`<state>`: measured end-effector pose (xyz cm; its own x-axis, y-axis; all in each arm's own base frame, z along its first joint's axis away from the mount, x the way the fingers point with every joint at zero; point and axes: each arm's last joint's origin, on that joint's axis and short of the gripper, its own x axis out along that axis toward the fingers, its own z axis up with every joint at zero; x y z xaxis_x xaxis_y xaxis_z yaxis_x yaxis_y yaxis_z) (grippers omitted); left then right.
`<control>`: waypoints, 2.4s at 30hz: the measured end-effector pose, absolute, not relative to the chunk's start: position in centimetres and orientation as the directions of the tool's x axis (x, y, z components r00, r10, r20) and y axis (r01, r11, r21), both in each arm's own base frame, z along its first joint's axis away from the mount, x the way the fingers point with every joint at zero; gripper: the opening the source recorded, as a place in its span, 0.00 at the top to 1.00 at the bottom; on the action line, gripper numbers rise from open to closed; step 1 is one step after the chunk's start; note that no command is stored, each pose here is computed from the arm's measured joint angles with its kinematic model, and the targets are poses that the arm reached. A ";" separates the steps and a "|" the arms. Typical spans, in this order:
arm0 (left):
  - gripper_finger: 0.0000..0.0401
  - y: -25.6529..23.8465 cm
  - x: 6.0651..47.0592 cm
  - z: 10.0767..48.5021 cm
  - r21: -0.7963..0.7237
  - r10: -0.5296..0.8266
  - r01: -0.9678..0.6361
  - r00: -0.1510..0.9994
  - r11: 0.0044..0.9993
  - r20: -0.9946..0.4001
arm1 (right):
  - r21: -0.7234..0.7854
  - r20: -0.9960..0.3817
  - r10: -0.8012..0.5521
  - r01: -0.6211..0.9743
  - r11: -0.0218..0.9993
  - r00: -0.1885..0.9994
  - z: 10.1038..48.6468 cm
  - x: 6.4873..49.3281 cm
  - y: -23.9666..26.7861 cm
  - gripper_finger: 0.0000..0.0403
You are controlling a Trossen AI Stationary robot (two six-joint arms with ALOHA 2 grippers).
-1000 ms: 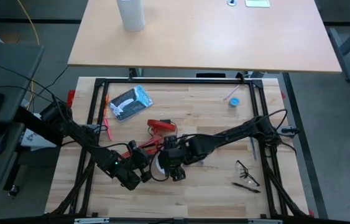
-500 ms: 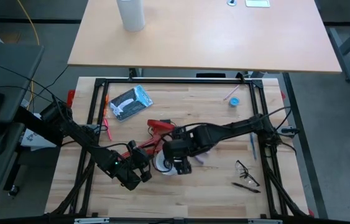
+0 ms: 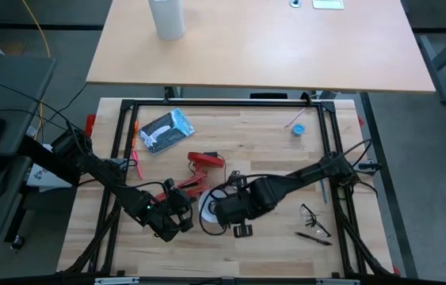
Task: Screw lightbulb
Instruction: Insert the lightbulb into the red desk lamp
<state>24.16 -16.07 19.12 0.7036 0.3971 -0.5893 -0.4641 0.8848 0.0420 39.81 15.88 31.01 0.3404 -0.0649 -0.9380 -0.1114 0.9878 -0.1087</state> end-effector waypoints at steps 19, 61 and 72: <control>1.00 -16.6 25.2 19.5 0.040 0.261 -0.301 0.745 0.953 -0.614 | -0.017 -0.941 0.026 -0.123 0.992 0.337 28.1 40.8 16.1 1.00; 1.00 -15.8 25.9 19.6 0.021 0.267 -0.323 0.744 0.946 -0.613 | -0.096 -0.904 -0.025 -0.145 0.985 0.426 28.4 42.4 14.1 1.00; 1.00 -15.8 25.9 19.6 0.021 0.266 -0.322 0.743 0.946 -0.614 | -0.089 -0.896 -0.019 -0.138 0.986 0.443 28.4 42.7 13.9 1.00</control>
<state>25.88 -15.77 19.59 0.7428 0.2663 -0.6143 -0.3223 0.9464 0.0206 42.68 13.89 28.35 0.4430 -0.0185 -0.8963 -0.1384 0.9864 -0.0888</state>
